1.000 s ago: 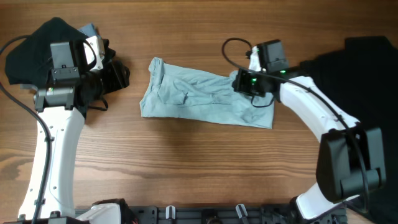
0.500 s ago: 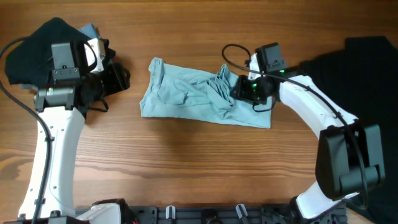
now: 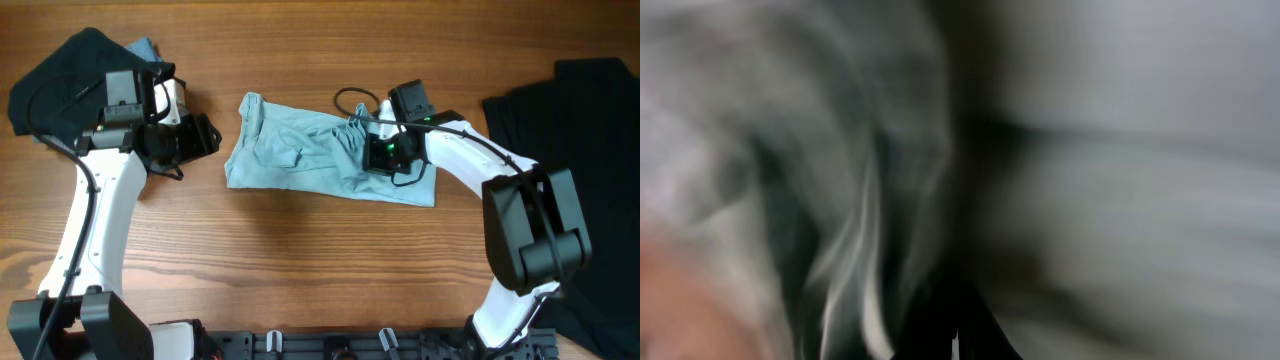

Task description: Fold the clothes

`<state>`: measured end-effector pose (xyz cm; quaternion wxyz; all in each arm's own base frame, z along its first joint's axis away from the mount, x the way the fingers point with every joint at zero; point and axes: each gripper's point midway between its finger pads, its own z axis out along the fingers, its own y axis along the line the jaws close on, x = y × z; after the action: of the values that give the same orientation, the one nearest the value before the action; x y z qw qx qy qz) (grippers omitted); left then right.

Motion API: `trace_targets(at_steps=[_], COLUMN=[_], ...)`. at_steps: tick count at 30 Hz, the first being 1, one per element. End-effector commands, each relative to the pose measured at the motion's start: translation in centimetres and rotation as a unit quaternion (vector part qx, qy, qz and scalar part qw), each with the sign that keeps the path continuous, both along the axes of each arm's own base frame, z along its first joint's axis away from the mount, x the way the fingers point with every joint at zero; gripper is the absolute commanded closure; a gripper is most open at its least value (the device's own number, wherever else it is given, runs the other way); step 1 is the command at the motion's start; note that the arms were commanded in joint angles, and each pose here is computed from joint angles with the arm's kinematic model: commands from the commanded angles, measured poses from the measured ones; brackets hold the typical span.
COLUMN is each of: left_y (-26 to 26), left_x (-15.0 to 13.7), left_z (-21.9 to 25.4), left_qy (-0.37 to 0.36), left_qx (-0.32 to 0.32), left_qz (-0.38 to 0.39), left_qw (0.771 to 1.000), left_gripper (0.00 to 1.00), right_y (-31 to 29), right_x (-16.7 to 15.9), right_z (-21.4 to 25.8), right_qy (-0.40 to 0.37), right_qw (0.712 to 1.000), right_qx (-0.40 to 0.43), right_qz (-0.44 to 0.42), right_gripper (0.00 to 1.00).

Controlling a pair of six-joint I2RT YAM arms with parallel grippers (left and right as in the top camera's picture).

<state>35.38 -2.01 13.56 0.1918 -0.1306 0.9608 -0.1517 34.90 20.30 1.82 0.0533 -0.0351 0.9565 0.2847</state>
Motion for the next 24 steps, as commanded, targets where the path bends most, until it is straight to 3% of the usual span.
trace_targets(at_steps=[1,4,6,8,9,10,12,14,17,24], left_y=[-0.1,-0.1,-0.1,-0.1,-0.1,-0.1,-0.3,-0.9,-3.0,-5.6], left_x=[-0.1,0.0,0.0,0.0,0.0,-0.1,-0.1,-0.1,-0.4,-0.8], left_z=[0.2,0.2,0.2,0.0,-0.3,-0.7,-1.8,-3.1,-4.8,-6.1], left_qy=[-0.006,-0.006,-0.006,-0.003,0.002,0.009,0.026,0.044,0.065,0.079], left_qx=[-0.004,-0.004,-0.004,-0.004,-0.005,-0.006,-0.009,-0.011,-0.032,-0.025], left_qz=[-0.012,-0.012,-0.012,-0.012,-0.012,-0.012,-0.015,-0.025,-0.072,-0.120], left_qw=[1.000,1.000,1.000,1.000,1.000,1.000,1.000,0.999,0.995,0.989], left_gripper=[0.30,0.25,0.23,0.19,0.19,0.16,0.13,0.13,0.21,0.19], right_y=[5.3,3.3,0.1,-3.3,-5.0,-5.8,-6.7,-7.7,-9.0,-8.7], right_x=[-1.9,-0.1,1.9,2.9,3.1,2.9,2.6,2.7,2.9,4.0], right_z=[8.5,10.5,10.9,10.7,10.4,10.1,9.2,8.1,5.9,0.3], right_qy=[-0.134,-0.186,-0.198,-0.191,-0.180,-0.167,-0.139,-0.116,-0.080,0.000], right_qw=[0.960,0.967,0.978,0.978,0.977,0.977,0.979,0.979,0.979,0.973], right_qx=[0.153,0.082,-0.007,-0.077,-0.106,-0.116,-0.119,-0.126,-0.134,-0.109], right_qz=[0.191,0.151,0.063,-0.017,-0.053,-0.068,-0.088,-0.107,-0.133,-0.205], right_gripper=[0.96,0.93,0.87,0.67,0.65,0.66,0.82,0.88,0.89,0.92])
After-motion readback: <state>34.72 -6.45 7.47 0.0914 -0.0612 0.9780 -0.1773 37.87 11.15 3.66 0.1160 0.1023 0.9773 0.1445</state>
